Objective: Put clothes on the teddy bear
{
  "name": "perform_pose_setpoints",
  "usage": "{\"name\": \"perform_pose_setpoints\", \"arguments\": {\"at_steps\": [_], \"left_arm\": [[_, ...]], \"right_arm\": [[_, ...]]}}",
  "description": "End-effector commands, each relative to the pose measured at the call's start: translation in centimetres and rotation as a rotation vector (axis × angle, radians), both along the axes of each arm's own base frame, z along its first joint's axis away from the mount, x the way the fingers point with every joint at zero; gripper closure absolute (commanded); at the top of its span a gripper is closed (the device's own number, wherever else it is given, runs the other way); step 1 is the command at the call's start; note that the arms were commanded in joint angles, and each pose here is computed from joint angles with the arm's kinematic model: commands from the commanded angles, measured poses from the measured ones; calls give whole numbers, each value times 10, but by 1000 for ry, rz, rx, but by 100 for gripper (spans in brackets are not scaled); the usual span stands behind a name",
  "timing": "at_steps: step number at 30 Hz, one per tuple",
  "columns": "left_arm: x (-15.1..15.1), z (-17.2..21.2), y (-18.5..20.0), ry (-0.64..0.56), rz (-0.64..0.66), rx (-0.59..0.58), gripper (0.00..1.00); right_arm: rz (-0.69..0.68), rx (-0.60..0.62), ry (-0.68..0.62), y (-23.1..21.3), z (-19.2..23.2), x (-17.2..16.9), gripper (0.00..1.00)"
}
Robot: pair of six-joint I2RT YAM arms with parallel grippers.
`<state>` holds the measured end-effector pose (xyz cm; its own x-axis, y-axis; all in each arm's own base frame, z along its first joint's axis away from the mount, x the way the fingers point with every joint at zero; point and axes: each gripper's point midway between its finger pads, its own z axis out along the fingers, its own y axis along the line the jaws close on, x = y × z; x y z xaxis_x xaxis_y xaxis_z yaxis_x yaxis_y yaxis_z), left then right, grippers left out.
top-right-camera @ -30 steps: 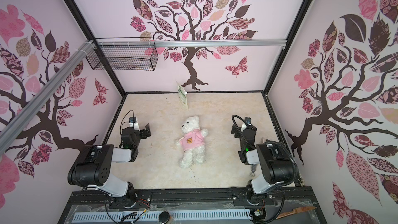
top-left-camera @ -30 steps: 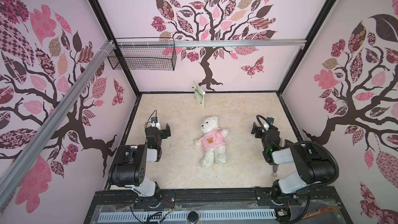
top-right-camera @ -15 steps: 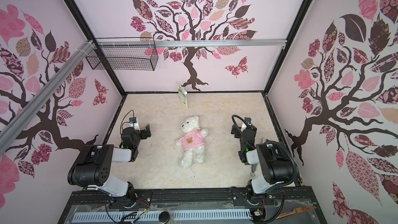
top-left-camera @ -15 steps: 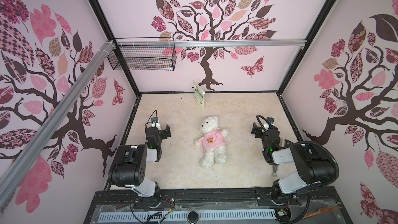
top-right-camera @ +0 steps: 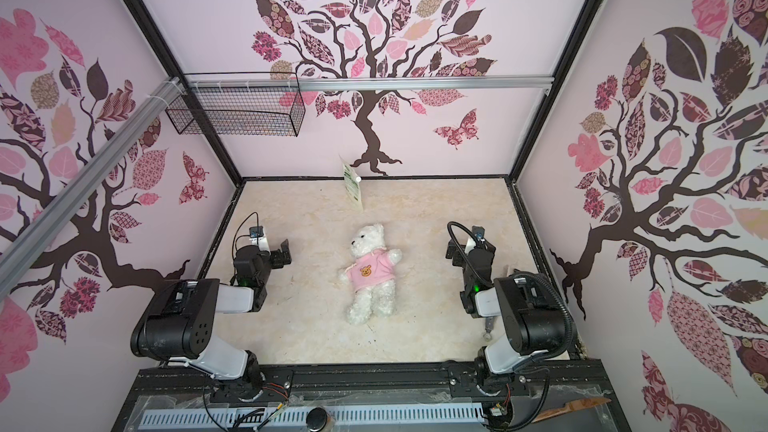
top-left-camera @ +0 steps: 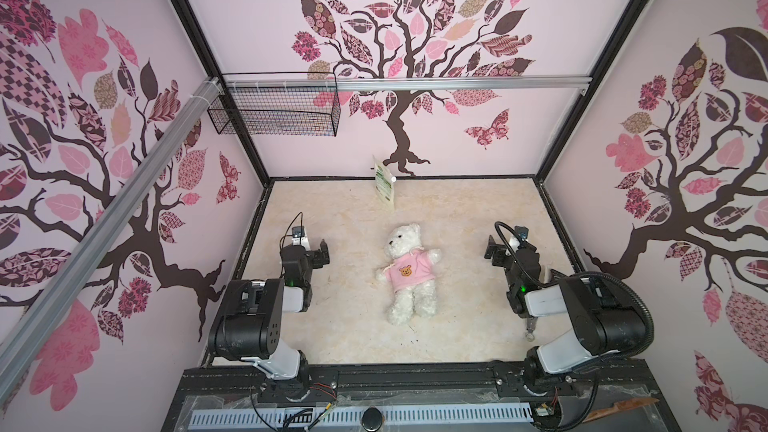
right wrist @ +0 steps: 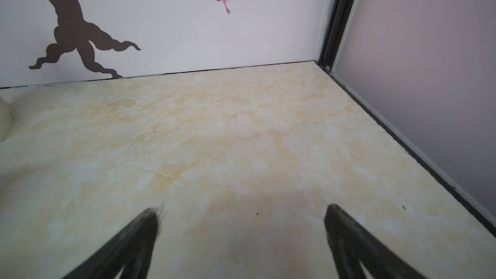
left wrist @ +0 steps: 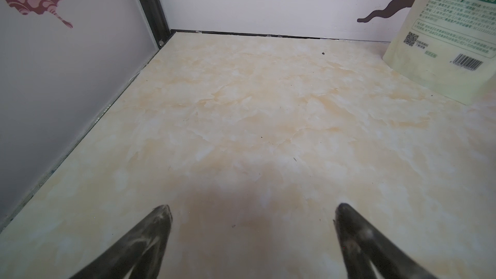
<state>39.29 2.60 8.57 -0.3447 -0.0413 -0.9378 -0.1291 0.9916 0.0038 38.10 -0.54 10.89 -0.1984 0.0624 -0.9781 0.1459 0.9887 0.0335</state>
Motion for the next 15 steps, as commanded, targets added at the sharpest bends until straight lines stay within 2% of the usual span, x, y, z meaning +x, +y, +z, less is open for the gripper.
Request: {"name": "perform_pose_setpoints", "arguments": {"at_steps": [1, 15], "left_arm": [[8, 15, 0, -42, -1, -5, 3], [8, 14, 0, -41, -2, -3, 3]], "right_arm": [[-4, 12, -18, -1, 4, 3, 0], [-5, 11, -19, -1, 4, 3, 0]]}}
